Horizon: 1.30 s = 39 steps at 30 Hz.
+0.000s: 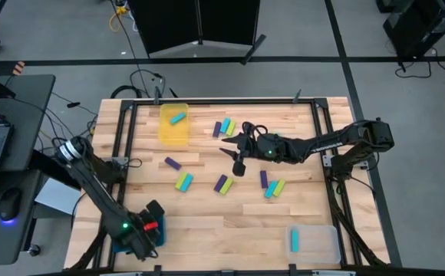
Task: Sort blocks
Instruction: Put the purple block into the blue bin
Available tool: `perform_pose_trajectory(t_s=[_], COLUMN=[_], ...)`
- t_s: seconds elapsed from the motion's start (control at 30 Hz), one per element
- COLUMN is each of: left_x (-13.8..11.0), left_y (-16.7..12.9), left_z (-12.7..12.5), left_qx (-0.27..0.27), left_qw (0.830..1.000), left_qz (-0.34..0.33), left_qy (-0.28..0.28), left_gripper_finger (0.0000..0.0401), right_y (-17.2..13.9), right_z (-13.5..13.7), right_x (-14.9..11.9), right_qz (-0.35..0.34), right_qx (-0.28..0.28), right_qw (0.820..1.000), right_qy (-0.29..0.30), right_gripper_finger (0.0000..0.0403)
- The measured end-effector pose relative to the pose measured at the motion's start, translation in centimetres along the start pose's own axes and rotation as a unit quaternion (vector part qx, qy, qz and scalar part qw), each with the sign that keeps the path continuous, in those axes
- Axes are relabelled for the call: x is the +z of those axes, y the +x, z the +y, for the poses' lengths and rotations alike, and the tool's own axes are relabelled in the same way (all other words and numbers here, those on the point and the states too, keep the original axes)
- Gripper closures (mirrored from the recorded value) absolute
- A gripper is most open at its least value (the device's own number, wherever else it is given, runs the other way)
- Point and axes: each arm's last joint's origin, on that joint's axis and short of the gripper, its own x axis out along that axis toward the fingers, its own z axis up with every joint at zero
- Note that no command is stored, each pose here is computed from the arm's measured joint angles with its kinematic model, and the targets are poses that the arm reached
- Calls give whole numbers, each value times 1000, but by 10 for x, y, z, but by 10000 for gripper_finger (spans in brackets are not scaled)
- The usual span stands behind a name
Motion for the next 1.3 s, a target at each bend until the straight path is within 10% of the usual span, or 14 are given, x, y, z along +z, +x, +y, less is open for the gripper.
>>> perform_pose_trajectory(t_s=[0.83, 1.3], left_x=[3, 19], left_y=[17, 38], left_z=[-4, -6], left_qx=[3, 11], left_qw=[958, 958], left_qz=[46, 42], left_qy=[284, 282], left_gripper_finger=[283, 283], right_y=[0, 0], right_z=[0, 0], right_x=[-1, -1], right_qz=[3, 5], right_qx=[1, 1], right_qw=[1000, 1000], right_qy=[3, 1], right_gripper_finger=[244, 248])
